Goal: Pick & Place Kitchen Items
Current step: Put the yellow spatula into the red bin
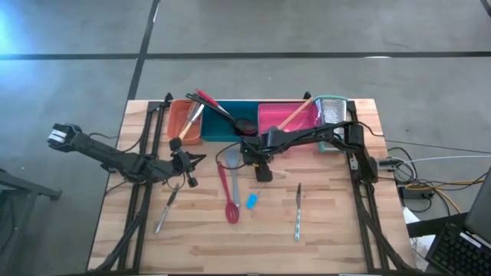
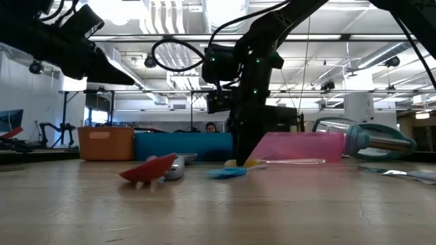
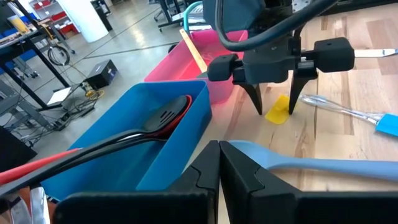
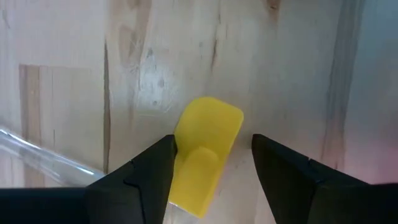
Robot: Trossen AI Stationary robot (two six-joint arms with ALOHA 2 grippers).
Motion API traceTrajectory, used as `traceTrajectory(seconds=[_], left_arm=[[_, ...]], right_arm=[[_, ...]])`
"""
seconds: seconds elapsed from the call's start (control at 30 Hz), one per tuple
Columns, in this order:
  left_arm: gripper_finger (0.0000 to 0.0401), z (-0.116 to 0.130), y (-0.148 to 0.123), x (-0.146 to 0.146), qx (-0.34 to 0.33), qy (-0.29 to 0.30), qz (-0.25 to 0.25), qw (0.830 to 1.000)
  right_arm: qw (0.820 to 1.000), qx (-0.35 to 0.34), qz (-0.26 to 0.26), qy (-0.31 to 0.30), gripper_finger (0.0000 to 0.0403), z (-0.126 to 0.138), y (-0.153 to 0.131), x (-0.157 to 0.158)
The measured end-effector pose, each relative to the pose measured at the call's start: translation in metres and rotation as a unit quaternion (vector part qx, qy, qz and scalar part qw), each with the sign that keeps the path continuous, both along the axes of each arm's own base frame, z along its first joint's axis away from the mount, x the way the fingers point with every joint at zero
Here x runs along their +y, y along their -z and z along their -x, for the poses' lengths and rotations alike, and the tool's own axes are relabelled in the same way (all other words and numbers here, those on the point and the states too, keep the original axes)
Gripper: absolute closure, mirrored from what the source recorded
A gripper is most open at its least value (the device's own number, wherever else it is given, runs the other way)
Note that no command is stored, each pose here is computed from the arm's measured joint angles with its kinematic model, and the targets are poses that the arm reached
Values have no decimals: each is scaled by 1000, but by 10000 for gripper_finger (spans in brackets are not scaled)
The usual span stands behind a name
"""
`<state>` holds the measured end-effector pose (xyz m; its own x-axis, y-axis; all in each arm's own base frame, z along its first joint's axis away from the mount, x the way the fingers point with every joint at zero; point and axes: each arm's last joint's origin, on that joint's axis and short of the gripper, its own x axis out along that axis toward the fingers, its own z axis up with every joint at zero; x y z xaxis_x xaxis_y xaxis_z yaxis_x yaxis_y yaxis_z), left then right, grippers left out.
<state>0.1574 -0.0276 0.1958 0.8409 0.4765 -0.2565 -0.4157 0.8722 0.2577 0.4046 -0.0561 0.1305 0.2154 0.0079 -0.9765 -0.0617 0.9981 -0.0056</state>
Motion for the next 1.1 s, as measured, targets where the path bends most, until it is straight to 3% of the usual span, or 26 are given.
traceTrajectory(seconds=[0.17,0.4,0.6,0.87,1.1], left_arm=[[389,0,0,0,1,0,0,1000],[389,0,0,0,0,-2,-1,1000],[389,0,0,0,6,1,-11,1000],[389,0,0,0,7,2,-13,1000],[389,0,0,0,6,2,-13,1000]], right_arm=[[1000,4,-6,22,244,1,-1,1],[999,4,-40,15,376,1,-4,2],[999,9,-50,-3,387,-5,-25,2],[999,4,-42,-30,388,-13,-74,4],[998,-1,37,-59,389,-5,-114,-1]])
